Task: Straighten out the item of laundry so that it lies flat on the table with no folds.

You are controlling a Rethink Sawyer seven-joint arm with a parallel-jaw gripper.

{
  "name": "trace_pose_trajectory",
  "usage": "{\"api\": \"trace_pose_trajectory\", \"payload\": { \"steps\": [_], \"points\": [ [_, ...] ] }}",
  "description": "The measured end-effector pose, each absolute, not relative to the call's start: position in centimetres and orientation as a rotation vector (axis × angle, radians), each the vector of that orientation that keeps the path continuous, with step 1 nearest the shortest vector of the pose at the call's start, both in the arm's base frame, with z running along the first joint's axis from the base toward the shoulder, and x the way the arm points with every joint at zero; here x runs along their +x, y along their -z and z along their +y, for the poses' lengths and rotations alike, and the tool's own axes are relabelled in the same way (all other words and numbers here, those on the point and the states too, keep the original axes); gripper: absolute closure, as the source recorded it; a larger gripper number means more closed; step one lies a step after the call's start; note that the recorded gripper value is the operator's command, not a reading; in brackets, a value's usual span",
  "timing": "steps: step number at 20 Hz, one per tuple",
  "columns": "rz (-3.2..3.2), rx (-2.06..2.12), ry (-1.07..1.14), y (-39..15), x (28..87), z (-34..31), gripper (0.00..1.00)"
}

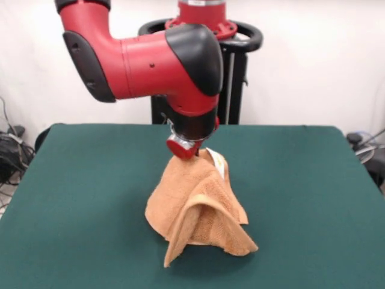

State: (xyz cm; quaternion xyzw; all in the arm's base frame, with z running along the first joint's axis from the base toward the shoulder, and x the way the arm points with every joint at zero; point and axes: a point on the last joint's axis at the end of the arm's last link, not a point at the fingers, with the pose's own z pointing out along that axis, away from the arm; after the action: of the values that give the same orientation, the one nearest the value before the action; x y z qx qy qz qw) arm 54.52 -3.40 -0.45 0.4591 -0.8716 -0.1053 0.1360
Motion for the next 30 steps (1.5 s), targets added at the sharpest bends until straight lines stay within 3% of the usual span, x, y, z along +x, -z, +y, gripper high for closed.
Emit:
{"api": "trace_pose_trajectory", "payload": {
  "steps": [30],
  "points": [
    [-2.604, 1.546, 0.069, 1.8, 55.7, -5.8, 1.0]
  ]
}}
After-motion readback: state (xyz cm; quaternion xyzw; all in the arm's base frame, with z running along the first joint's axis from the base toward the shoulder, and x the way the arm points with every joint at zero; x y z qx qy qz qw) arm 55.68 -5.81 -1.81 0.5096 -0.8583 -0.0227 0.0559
